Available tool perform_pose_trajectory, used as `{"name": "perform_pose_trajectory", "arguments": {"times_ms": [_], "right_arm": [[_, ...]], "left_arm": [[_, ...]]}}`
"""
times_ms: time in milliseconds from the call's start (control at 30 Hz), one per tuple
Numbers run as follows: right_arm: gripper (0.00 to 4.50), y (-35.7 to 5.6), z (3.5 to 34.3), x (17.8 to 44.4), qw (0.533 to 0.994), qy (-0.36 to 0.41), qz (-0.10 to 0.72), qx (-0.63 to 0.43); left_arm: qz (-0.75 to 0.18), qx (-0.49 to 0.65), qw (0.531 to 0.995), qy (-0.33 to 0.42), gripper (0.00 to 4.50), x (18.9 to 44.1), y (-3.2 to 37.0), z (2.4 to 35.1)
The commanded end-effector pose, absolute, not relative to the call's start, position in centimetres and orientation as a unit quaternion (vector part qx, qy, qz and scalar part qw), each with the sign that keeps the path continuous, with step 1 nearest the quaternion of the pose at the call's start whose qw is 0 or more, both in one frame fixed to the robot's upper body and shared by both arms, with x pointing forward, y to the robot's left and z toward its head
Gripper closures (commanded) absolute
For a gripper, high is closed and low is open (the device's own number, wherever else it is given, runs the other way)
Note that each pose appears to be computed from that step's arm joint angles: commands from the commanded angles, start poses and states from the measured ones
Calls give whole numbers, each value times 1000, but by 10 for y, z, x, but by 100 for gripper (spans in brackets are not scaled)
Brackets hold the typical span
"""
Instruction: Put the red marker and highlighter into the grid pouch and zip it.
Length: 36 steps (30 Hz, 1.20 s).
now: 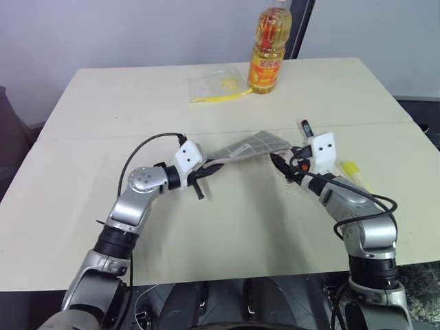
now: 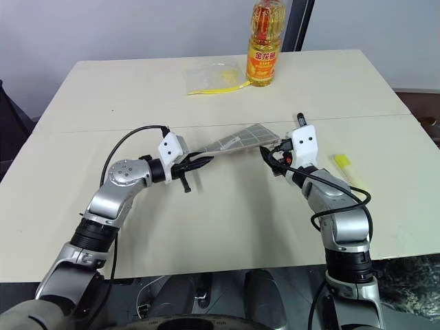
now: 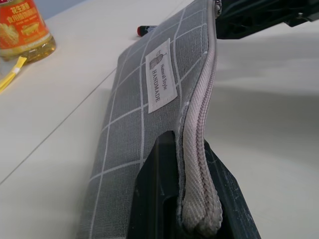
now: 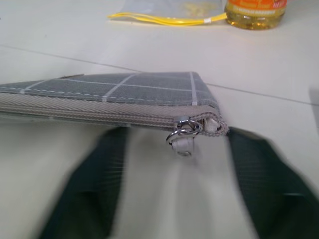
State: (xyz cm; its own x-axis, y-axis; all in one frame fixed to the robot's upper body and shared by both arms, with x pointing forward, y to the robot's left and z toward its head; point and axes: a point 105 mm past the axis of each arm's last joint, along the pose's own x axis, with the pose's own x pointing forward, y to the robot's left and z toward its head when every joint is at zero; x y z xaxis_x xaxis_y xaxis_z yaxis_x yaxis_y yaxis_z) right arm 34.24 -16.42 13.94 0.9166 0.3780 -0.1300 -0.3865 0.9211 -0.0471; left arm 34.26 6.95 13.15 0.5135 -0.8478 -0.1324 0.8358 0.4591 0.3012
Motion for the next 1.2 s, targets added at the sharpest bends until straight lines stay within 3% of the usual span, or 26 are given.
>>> {"name": "perform_pose_trajectory", "arguments": {"times_ms": [33,100,333,833,1200], "right_arm": [[344,-157,152,342,977,34,208,-38],[447,-157,150,341,976,38,208,-42],[447,-140,147,337,966,50,233,-96],[447,-56,158,296,872,39,426,-238],[447,-50,158,286,851,44,451,-264]], "left_arm": [[-486,176,855,-44,450,342,69,145],[-479,176,858,-47,450,344,70,146],[-470,179,863,-48,450,347,64,145],[-497,168,851,-34,450,338,16,131],[-482,168,859,-32,450,348,8,131]]}}
